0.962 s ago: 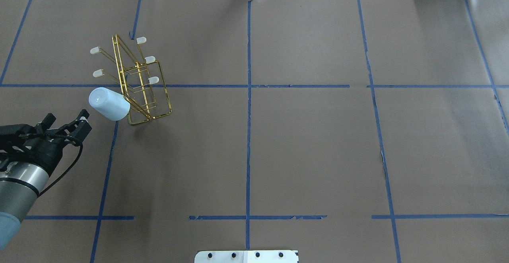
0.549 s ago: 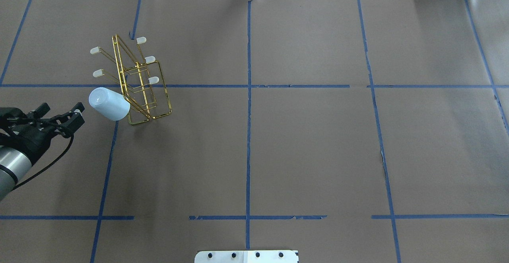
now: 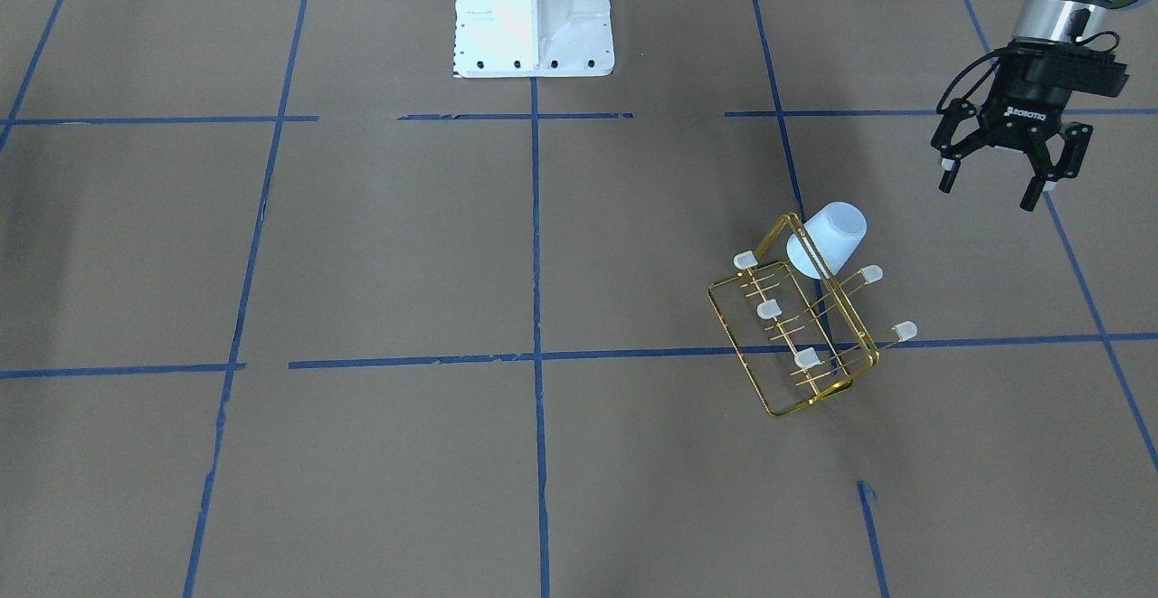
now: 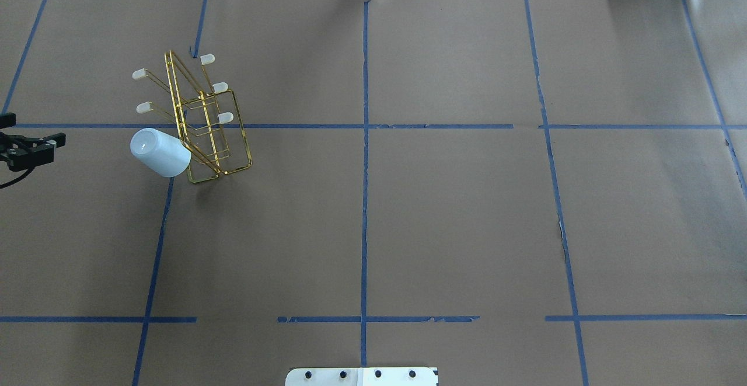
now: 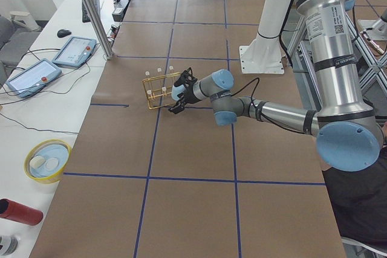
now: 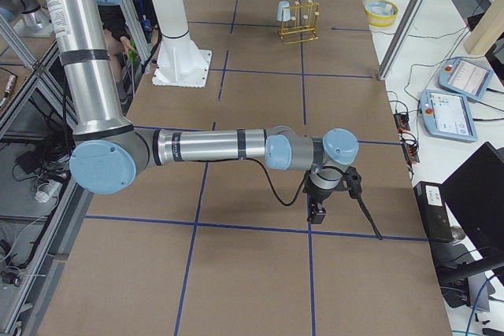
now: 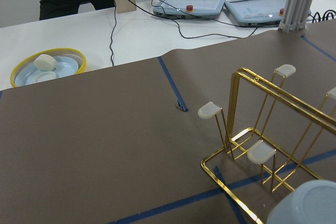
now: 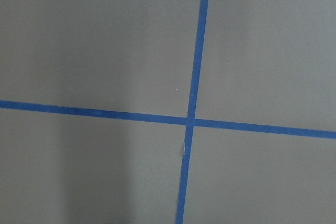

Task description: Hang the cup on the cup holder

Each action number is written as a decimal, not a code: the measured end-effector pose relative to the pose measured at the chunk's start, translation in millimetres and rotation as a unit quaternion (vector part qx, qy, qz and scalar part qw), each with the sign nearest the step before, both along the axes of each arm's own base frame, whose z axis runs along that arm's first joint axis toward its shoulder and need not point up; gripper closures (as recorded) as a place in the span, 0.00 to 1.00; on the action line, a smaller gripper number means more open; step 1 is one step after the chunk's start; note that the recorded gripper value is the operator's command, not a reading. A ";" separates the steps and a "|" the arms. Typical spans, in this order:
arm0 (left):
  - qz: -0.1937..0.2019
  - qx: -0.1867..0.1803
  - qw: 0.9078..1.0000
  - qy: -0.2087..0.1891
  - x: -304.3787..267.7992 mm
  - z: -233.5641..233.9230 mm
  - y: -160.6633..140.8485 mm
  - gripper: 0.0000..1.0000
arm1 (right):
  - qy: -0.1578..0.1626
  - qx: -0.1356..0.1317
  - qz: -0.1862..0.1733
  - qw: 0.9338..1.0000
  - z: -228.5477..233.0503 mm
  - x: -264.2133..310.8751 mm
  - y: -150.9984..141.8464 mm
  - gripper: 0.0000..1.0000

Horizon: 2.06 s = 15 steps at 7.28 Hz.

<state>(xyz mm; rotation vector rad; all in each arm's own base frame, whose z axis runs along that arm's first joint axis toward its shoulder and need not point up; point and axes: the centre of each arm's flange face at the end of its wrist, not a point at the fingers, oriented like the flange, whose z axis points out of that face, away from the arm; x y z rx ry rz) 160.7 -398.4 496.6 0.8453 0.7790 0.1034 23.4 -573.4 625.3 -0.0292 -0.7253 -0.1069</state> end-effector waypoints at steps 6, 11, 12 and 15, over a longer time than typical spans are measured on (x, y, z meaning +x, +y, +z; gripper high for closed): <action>0.126 -0.075 0.971 -0.190 -149.4 66.6 -96.1 0.00 | 0.000 0.000 0.000 1.000 0.0 -0.2 0.0 0.00; 0.184 -0.102 0.967 -0.145 -172.3 104.3 -108.1 0.00 | 0.000 0.000 0.000 1.000 0.0 0.0 0.0 0.00; 0.191 -0.110 0.966 -0.135 -171.2 112.9 -105.6 0.00 | 0.000 0.000 0.000 1.000 0.0 0.0 0.0 0.00; 0.197 -0.124 0.964 -0.128 -171.8 127.4 -99.6 0.00 | 0.000 0.000 0.000 1.000 0.0 0.0 0.0 0.00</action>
